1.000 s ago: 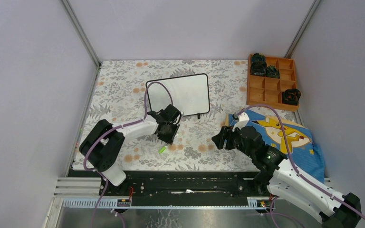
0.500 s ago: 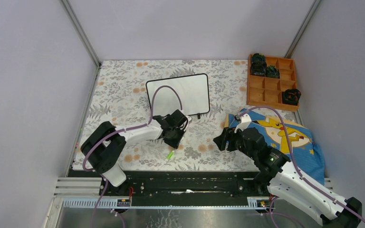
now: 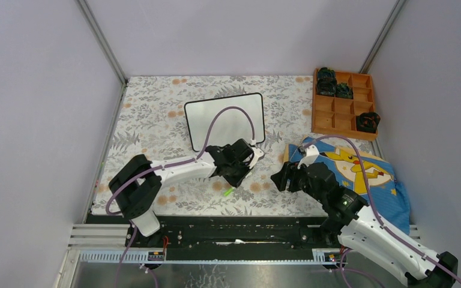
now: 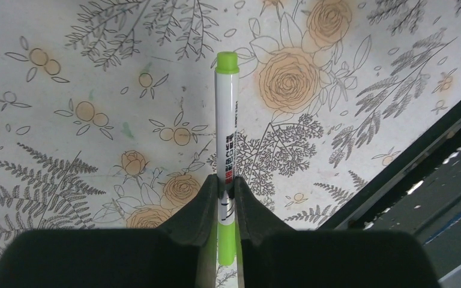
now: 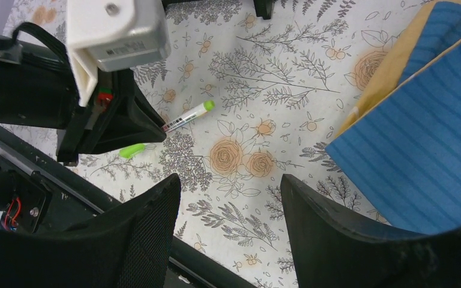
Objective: Write a sentence on the whiteboard
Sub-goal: Move the whiteboard marker to the center of the board.
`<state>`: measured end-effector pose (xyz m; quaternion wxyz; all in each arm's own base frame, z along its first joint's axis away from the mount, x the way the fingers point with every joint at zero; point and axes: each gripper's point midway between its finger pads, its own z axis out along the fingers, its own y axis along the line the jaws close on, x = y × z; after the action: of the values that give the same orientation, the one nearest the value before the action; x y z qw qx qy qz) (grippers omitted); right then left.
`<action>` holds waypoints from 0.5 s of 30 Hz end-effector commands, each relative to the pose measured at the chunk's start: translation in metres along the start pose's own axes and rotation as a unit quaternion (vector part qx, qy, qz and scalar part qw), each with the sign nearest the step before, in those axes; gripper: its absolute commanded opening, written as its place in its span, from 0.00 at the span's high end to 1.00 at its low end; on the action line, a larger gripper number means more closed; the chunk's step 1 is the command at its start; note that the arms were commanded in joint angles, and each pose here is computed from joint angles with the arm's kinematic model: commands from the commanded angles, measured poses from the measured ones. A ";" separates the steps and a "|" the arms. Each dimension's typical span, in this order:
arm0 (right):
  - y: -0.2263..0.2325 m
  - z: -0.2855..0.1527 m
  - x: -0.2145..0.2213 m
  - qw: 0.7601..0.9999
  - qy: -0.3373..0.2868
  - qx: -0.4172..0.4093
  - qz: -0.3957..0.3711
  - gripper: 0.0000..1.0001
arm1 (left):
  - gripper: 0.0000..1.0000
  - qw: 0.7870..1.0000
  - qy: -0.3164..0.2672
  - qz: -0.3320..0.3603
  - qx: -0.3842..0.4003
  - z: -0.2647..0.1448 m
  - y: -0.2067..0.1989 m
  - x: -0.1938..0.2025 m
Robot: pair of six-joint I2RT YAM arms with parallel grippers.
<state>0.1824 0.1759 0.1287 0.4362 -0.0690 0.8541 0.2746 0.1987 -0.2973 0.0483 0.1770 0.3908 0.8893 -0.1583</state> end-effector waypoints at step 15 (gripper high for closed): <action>-0.016 -0.009 -0.007 0.998 -0.045 0.034 0.036 0.33 | 0.79 0.995 0.064 0.067 -0.032 0.034 0.005 0.030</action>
<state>0.1831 0.1600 0.1265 0.4580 -0.0239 0.8478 0.2665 0.1910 -0.2905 0.0124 0.1462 0.4385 0.8803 -0.1069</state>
